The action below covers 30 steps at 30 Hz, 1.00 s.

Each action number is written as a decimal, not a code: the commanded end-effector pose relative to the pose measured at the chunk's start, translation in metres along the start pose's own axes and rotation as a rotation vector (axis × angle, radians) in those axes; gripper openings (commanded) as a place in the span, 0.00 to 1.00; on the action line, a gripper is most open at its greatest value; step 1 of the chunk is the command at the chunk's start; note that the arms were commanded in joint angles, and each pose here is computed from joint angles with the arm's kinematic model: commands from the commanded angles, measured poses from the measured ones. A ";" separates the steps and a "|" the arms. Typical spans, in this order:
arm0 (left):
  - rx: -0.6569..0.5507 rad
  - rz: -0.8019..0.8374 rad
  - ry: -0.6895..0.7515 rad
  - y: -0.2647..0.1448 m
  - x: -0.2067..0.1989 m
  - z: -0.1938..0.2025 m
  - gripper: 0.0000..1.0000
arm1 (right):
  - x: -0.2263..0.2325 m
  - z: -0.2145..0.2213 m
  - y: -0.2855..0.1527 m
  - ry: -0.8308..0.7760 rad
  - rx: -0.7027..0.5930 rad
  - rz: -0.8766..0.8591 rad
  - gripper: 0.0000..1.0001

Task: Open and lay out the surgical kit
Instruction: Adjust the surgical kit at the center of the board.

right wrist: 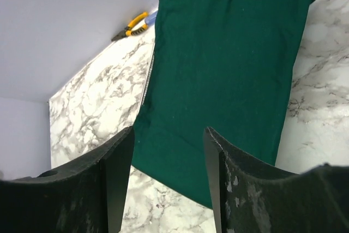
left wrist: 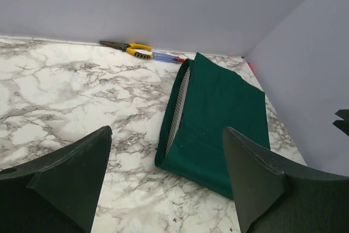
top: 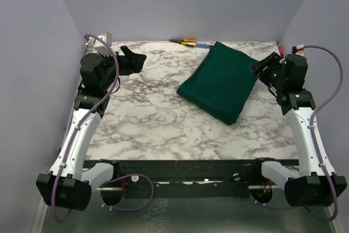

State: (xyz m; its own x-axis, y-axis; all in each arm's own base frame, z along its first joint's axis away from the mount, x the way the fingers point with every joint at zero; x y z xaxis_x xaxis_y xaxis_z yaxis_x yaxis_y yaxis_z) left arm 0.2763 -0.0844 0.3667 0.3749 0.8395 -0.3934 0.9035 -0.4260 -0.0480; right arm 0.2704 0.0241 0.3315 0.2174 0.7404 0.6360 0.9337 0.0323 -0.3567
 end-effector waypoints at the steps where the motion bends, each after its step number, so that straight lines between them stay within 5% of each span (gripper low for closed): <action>1: 0.008 0.047 0.020 0.001 -0.002 0.008 0.84 | -0.010 0.014 0.000 0.030 0.097 0.051 0.60; 5: 0.057 0.015 -0.040 0.006 0.008 0.030 0.86 | -0.026 0.031 0.009 0.063 0.191 0.149 0.69; 11: 0.145 0.183 -0.299 0.040 -0.009 0.064 0.86 | -0.025 0.053 0.032 0.112 0.384 0.048 0.74; 19: 0.363 0.027 -0.496 0.105 -0.038 0.152 0.83 | -0.030 0.060 0.049 0.136 0.402 0.052 0.74; 26: 0.388 -0.197 -0.591 0.118 -0.053 0.213 0.80 | -0.041 0.065 0.052 0.138 0.418 0.154 0.69; 30: 0.433 -0.185 -0.599 0.129 -0.066 0.230 0.79 | -0.047 0.070 0.048 0.139 0.423 0.191 0.68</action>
State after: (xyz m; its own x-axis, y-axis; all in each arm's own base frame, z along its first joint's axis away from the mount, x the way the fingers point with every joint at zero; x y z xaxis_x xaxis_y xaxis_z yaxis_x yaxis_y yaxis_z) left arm 0.3076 -0.2559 0.1798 -0.0002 0.6543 -0.7562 0.6899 -0.5474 -0.4737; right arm 0.2914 0.0422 0.2395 0.3914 0.6641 0.6370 0.6986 0.2362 -0.6754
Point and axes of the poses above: each gripper's point midway between its finger pads, its own y axis out along the fingers, its own x axis along the line the jaws close on, z = x × y, the point moved 9 cm from there along -y, back along the fingers, and after that the axes turned 4 degrees about y, right-handed, at the moved point
